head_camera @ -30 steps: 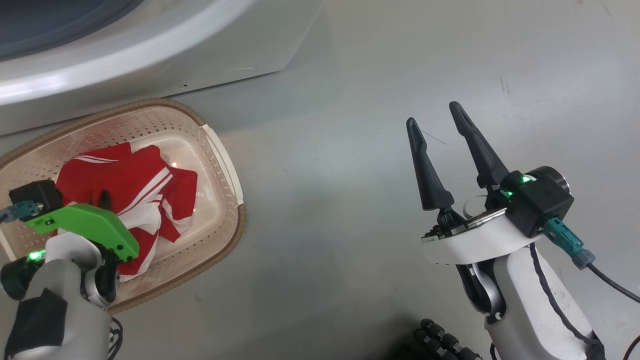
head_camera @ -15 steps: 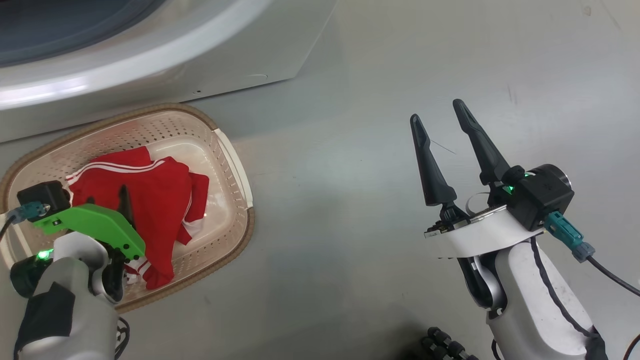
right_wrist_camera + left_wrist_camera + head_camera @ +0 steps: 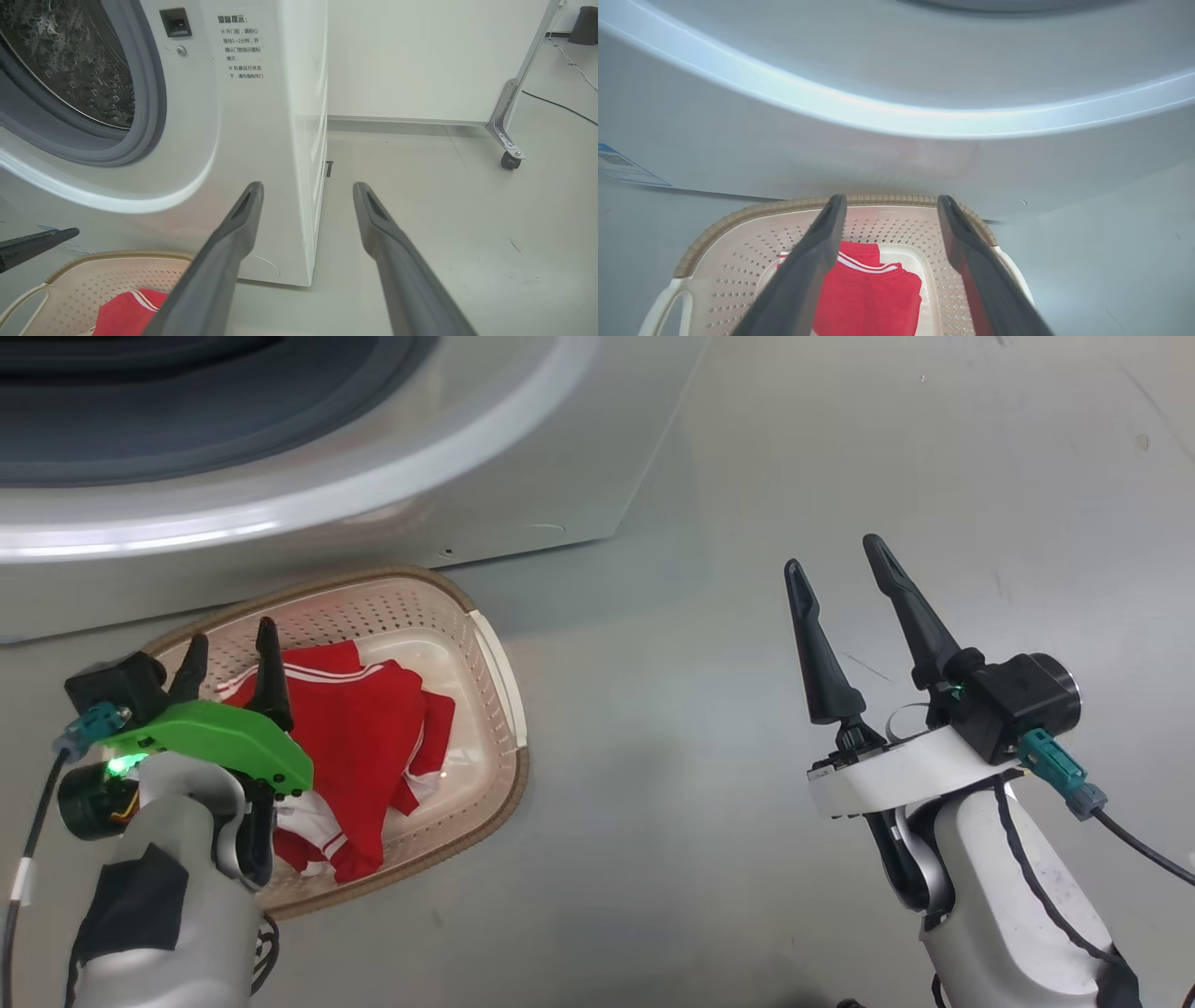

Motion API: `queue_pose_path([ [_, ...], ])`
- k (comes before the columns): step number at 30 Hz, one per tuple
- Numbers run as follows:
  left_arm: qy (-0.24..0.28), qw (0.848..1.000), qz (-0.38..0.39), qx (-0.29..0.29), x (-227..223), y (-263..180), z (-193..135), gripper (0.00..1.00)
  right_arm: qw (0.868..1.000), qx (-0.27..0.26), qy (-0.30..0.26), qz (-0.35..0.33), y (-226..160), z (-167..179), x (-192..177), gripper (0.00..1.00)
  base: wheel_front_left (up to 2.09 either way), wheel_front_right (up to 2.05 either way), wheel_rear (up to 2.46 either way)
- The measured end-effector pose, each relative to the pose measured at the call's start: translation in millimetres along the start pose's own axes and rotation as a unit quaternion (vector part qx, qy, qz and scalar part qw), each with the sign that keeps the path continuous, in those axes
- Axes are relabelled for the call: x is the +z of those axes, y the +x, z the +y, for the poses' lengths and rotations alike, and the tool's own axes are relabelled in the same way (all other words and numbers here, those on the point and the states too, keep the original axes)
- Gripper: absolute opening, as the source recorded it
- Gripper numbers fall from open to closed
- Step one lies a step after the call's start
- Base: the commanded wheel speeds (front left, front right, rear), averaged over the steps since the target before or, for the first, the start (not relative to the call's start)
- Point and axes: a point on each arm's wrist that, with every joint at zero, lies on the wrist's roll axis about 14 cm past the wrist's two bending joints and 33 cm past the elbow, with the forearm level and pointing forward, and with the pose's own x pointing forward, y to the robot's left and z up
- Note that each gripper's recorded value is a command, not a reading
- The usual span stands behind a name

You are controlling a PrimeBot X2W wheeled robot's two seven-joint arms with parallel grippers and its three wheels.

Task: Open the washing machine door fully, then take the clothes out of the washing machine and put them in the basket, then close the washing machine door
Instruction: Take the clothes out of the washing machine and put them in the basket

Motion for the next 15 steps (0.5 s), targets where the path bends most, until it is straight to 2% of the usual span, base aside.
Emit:
queue_pose_path([
  [5, 0.029, 0.997, -0.065, -0.016, 33, -16, -9, 1.0, 1.0, 0.01, 0.001, -0.011, -3, 8, 9, 1.0, 0.0, 0.0, 0.0],
  [15, 0.054, 0.989, -0.135, -0.028, 74, -61, -18, 1.0, 1.0, 0.022, 0.002, -0.013, -22, 19, 16, 1.0, 0.0, 0.0, 0.0],
])
